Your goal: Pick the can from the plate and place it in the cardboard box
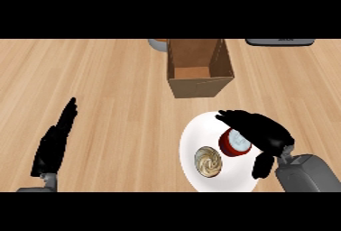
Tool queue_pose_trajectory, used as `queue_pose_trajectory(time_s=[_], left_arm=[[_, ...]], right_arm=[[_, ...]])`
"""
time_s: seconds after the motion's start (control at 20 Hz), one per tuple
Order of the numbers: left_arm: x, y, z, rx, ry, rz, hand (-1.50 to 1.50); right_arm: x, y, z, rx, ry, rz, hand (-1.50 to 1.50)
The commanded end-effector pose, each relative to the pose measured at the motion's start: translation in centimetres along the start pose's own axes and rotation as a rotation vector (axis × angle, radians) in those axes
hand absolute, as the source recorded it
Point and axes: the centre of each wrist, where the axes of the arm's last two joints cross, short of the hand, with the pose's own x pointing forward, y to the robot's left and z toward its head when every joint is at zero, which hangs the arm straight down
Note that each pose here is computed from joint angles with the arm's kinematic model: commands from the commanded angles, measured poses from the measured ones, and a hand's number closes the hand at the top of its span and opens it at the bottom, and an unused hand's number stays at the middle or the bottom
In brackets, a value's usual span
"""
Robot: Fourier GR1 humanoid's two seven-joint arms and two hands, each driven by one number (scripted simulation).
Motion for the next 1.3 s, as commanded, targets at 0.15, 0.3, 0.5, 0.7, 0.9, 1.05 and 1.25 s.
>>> queue_pose_trajectory(time_s=[0.15,0.3,0.5,0.7,0.9,1.05,1.25], left_arm=[[1.0,1.4,-2.1,0.006,-0.009,-0.008,0.0],[1.3,0.8,0.3,0.021,0.009,-0.002,0.0],[-0.7,-0.3,0.4,-0.002,-0.01,0.01,0.0],[0.6,2.7,-0.1,0.017,-0.027,-0.001,0.0],[0.7,1.3,-2.1,0.005,-0.005,0.001,0.0],[1.0,0.6,-0.9,0.006,-0.007,0.0,0.0],[1.8,0.4,-0.7,-0.018,-0.011,0.003,0.0]], right_arm=[[0.6,2.2,-0.6,0.003,-0.003,0.004,-1.5],[-0.7,2.2,-2.2,0.037,0.01,0.029,-1.5],[-0.3,3.3,-1.6,0.038,0.012,0.046,-1.5],[-2.2,4.4,-2.8,0.084,0.006,-0.027,1.5],[0.4,1.8,-4.2,-0.097,-0.015,0.088,1.5],[0.0,2.6,-2.9,-0.177,-0.027,0.125,1.5],[-0.7,2.4,-2.2,-0.243,-0.052,0.129,1.5]])
